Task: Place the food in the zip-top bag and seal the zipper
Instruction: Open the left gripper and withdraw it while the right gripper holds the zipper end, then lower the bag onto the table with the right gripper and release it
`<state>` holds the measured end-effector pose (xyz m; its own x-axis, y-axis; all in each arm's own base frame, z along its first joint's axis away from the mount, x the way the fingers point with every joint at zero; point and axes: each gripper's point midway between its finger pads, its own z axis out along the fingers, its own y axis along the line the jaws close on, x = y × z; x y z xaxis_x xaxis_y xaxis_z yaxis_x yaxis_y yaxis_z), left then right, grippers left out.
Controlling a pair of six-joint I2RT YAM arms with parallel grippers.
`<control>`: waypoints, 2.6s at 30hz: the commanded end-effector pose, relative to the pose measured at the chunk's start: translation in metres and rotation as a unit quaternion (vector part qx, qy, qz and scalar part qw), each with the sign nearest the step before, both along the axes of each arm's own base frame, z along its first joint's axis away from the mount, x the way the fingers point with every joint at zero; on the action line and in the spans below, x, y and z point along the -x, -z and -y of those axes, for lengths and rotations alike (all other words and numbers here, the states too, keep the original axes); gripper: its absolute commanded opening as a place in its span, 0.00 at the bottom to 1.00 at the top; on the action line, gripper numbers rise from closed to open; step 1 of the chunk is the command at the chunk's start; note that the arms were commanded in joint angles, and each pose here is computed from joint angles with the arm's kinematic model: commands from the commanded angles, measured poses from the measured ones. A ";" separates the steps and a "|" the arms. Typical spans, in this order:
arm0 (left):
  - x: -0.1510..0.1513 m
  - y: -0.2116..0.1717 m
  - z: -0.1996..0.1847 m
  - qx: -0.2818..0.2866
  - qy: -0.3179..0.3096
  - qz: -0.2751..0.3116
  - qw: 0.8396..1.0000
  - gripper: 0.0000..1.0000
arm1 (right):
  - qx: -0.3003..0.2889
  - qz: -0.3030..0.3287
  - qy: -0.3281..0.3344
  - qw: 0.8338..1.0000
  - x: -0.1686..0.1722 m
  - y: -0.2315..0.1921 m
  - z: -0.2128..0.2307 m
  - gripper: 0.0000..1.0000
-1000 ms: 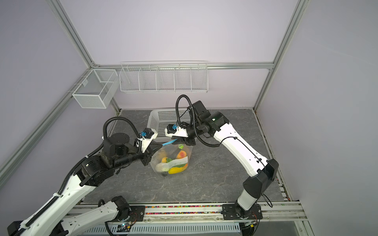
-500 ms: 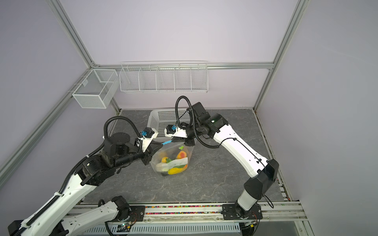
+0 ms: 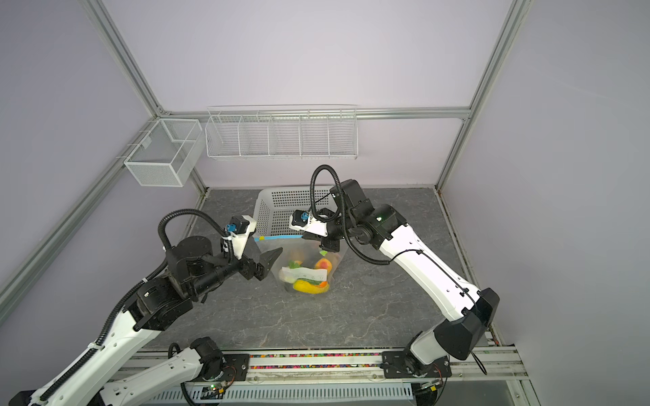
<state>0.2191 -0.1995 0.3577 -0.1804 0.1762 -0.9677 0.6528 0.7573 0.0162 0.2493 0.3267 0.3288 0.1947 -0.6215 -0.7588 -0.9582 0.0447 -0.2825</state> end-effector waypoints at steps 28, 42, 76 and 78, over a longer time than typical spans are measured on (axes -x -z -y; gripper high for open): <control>-0.003 0.023 -0.060 0.102 -0.155 -0.027 0.982 1.00 | -0.159 -0.094 0.415 0.891 -0.025 -0.075 0.088 0.07; -0.013 0.040 -0.047 0.106 -0.155 -0.059 0.980 1.00 | -0.179 -0.116 0.595 0.775 -0.069 -0.014 0.185 0.07; -0.043 0.071 0.005 0.063 -0.120 -0.111 0.985 1.00 | 0.046 -0.131 0.789 0.599 -0.228 0.248 0.399 0.13; -0.045 0.071 0.006 0.065 -0.119 -0.108 0.985 1.00 | 0.040 -0.128 0.787 0.602 -0.230 0.242 0.397 0.17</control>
